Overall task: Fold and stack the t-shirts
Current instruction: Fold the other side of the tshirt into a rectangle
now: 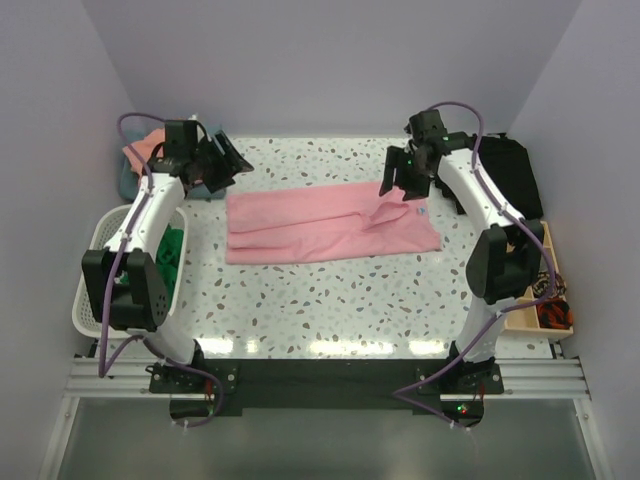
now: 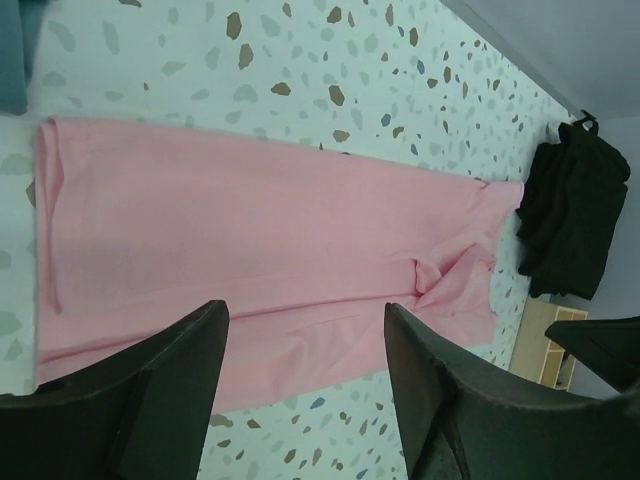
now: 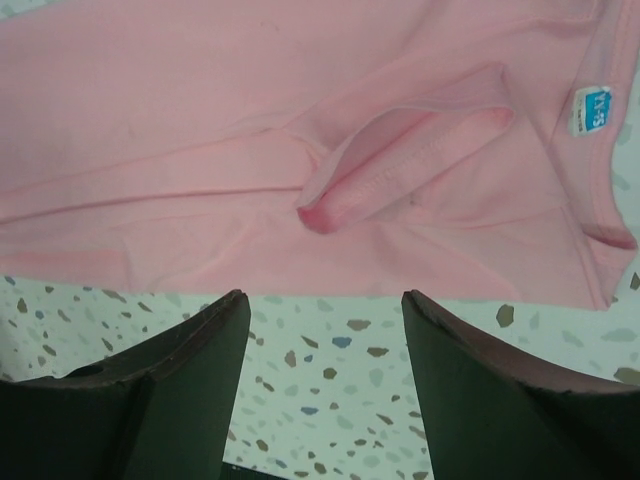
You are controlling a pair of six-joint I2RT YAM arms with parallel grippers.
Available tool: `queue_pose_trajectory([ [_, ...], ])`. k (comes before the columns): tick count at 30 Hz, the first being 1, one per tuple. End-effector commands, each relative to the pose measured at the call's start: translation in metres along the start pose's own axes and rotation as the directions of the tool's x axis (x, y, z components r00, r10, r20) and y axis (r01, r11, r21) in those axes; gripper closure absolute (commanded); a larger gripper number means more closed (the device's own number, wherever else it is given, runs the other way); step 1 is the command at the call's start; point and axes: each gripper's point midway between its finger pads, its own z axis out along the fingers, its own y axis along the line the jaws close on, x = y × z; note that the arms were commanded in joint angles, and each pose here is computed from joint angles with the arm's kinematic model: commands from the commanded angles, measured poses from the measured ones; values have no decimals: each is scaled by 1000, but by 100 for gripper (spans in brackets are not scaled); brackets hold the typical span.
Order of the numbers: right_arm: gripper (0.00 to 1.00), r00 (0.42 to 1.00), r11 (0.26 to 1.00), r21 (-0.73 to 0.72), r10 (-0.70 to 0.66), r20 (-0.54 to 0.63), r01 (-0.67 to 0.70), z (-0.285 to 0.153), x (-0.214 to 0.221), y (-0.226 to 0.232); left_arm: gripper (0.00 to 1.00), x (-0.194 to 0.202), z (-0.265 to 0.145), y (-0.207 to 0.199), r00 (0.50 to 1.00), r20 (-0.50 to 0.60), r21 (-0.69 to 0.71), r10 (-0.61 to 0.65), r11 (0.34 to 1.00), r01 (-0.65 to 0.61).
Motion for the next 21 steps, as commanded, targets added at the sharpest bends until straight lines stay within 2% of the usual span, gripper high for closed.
queue_pose_trajectory([
  [1,34,994,1000,0,-3,-109,3,-27,26,8,32,19,-7,4,990,-142,-56,-9,998,1],
  [6,31,993,1000,27,-11,-120,14,-29,35,7,32,30,-2,14,973,-225,-66,48,996,-64],
  [10,28,990,993,85,-74,-118,85,-23,43,0,34,52,5,44,955,-283,-171,85,976,-137],
  [13,28,984,983,116,-127,-124,141,-16,52,-5,34,61,7,50,957,-270,-171,107,973,-157],
  [21,30,977,979,154,-106,-187,136,6,73,-13,34,81,-4,51,935,-326,-159,140,967,-200],
])
